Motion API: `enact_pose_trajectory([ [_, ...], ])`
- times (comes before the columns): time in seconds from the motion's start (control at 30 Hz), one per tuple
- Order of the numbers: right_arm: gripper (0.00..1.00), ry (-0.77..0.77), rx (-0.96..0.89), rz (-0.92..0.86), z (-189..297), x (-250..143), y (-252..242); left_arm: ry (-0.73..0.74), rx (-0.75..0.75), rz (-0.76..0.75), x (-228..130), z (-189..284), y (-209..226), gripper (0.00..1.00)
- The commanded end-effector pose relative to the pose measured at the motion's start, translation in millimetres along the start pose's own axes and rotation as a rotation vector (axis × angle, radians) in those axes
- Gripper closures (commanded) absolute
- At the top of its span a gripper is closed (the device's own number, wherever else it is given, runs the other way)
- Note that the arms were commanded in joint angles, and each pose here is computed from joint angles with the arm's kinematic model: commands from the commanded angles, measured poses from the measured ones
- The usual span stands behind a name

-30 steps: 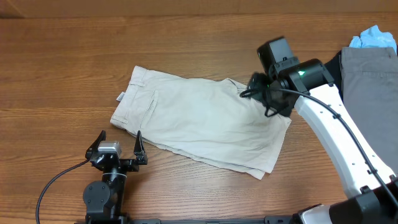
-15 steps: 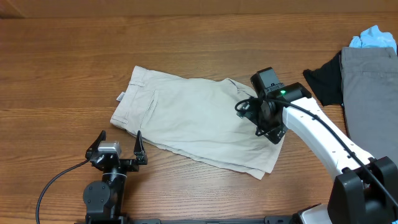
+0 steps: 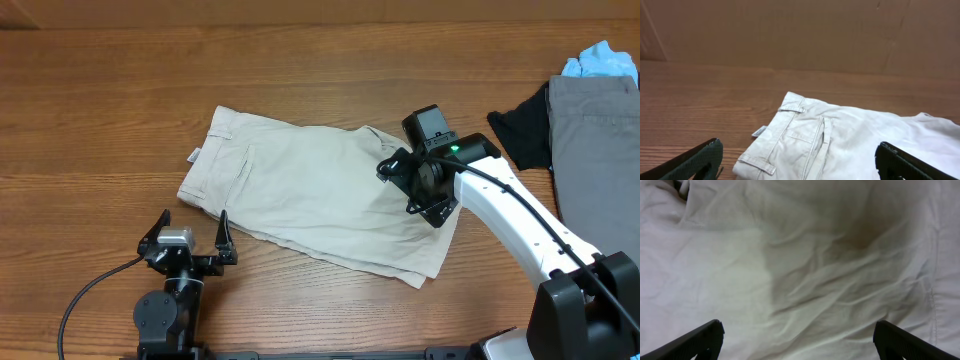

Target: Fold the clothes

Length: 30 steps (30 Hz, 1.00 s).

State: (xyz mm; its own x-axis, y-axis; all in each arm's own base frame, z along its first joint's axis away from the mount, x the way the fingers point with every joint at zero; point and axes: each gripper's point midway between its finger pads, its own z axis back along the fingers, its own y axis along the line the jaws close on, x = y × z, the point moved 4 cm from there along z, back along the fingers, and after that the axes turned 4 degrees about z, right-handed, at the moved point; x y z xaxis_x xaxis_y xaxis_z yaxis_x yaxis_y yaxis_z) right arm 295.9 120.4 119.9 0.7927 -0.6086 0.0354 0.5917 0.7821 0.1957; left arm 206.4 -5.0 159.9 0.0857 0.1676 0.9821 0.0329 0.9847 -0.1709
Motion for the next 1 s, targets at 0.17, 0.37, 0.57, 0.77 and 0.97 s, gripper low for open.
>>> enact_pose_trajectory([
  [0.17,0.0,-0.054,-0.035,-0.006,-1,6,-6,-0.102,-0.446,0.204,37,17,-58,0.0],
  [0.37,0.0,-0.056,-0.031,-0.006,-1,6,-5,-0.151,-0.537,0.21,79,35,-74,0.0],
  [0.57,0.0,-0.059,-0.025,-0.006,-1,7,-4,-0.032,-0.463,0.116,121,28,-78,0.0],
  [0.77,0.0,-0.059,-0.025,-0.006,-1,7,-4,0.374,-0.375,0.11,132,-24,-76,0.0],
  [0.97,0.0,-0.059,-0.025,-0.005,-1,7,-4,0.822,-0.286,0.215,103,-99,-68,0.0],
])
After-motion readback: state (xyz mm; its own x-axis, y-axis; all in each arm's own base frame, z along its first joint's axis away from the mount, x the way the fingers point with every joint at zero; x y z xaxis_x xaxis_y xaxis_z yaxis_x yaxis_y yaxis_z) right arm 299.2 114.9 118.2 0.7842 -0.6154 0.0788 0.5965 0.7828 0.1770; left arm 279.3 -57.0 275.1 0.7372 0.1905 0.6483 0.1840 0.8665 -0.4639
